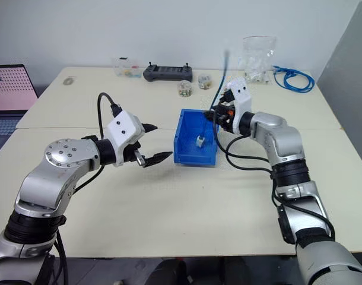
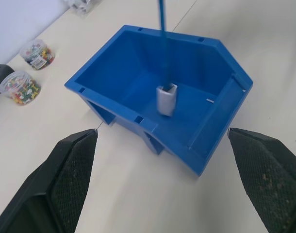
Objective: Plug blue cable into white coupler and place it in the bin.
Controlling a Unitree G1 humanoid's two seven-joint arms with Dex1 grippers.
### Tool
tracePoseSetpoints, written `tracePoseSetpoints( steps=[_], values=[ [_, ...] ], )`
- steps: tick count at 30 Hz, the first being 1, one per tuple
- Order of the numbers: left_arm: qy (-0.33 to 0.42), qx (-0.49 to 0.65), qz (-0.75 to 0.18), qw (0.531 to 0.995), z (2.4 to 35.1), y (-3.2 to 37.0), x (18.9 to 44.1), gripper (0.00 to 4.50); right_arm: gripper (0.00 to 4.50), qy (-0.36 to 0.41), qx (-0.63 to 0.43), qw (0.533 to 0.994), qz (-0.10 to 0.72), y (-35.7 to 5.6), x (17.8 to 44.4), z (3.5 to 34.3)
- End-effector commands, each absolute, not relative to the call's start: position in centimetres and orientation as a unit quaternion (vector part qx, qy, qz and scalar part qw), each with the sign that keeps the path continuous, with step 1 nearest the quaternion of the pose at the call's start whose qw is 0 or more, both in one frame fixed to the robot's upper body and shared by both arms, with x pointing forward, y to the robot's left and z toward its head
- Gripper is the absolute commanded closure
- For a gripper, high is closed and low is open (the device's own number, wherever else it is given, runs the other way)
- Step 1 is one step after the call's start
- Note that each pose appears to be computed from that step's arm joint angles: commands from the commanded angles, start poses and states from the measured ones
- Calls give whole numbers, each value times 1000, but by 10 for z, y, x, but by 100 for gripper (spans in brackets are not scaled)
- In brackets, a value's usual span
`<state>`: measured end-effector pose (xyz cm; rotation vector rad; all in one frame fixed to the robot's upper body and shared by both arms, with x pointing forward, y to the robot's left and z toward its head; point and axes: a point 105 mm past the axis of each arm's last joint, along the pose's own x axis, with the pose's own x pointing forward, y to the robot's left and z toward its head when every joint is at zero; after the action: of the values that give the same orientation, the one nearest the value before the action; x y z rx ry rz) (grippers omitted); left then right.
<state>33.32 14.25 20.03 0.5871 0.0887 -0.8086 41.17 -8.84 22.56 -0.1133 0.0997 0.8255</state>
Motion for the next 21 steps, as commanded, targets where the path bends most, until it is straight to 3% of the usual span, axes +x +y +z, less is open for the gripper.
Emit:
tracePoseSetpoints(
  steps=[1, 6, 11, 21],
  values=[
    [26, 298, -377, 877, 215, 148, 334, 0, 114, 37, -80, 914, 396, -108, 406, 238],
    [36, 296, -377, 877, 213, 152, 337, 0, 4, 54, -131, 921, 364, -146, 402, 230],
    [43, 272, -376, 885, 211, 158, 336, 0, 4, 63, -131, 913, 380, -168, 379, 225],
    [35, 207, -342, 916, 208, 189, 328, 0, 4, 24, -87, 881, 464, -153, 309, 222]
  ],
)
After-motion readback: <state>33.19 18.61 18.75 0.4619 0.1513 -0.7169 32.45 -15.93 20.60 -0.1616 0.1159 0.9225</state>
